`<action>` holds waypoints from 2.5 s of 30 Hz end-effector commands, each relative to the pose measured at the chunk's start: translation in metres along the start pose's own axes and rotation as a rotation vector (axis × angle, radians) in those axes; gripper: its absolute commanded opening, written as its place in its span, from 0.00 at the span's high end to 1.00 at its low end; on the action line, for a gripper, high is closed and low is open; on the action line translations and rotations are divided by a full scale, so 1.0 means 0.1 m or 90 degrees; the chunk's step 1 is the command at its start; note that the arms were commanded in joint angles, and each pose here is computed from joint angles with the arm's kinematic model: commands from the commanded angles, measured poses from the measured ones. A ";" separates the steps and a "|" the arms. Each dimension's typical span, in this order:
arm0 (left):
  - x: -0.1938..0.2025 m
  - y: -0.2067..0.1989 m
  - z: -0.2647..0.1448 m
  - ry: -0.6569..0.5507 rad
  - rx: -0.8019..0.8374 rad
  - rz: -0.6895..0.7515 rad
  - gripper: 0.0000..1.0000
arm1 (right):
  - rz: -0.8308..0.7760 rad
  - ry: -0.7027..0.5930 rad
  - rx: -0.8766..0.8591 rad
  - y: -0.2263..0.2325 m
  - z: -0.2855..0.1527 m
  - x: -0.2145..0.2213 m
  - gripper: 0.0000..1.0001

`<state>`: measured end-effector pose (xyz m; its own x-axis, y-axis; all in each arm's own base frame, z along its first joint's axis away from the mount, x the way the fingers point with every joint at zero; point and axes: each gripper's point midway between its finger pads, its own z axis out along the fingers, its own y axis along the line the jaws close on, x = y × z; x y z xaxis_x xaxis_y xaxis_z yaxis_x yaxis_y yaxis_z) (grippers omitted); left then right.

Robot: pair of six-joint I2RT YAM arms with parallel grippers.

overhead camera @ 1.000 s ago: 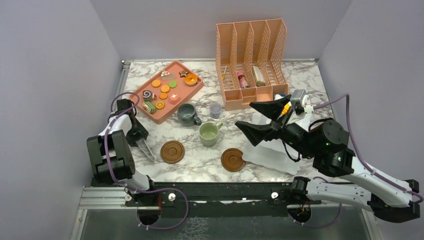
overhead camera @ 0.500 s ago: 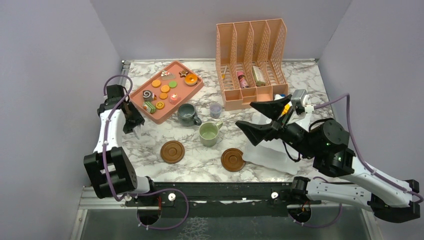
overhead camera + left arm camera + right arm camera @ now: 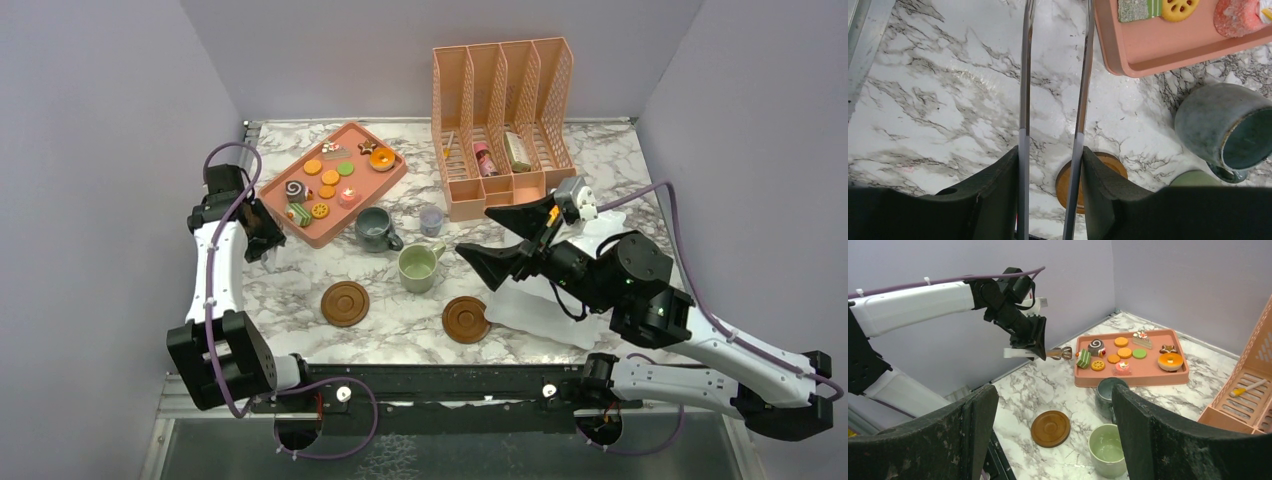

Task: Serve the afternoon tea
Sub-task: Pick up the clamp from the center of the board.

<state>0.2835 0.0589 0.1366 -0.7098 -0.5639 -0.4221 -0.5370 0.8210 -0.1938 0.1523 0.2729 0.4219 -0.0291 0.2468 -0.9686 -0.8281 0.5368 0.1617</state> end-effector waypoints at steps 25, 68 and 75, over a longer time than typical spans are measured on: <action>-0.71 -0.72 -0.42 -0.131 0.046 0.126 0.56 | -0.011 0.007 0.009 0.00 0.14 -0.05 0.11; -0.89 -0.87 0.08 -0.121 -0.020 0.201 0.53 | -0.049 0.005 0.044 -0.10 0.29 0.03 0.10; -0.80 -0.86 0.20 -0.096 -0.018 0.206 0.51 | -0.049 0.003 0.039 -0.09 0.29 0.02 0.10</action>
<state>0.3851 0.0346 0.1613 -0.7913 -0.2714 -0.5479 -0.3196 0.9475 -0.0078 0.1744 0.2967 0.4067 -0.0035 0.1565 -0.9877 -0.7997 0.5925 0.0968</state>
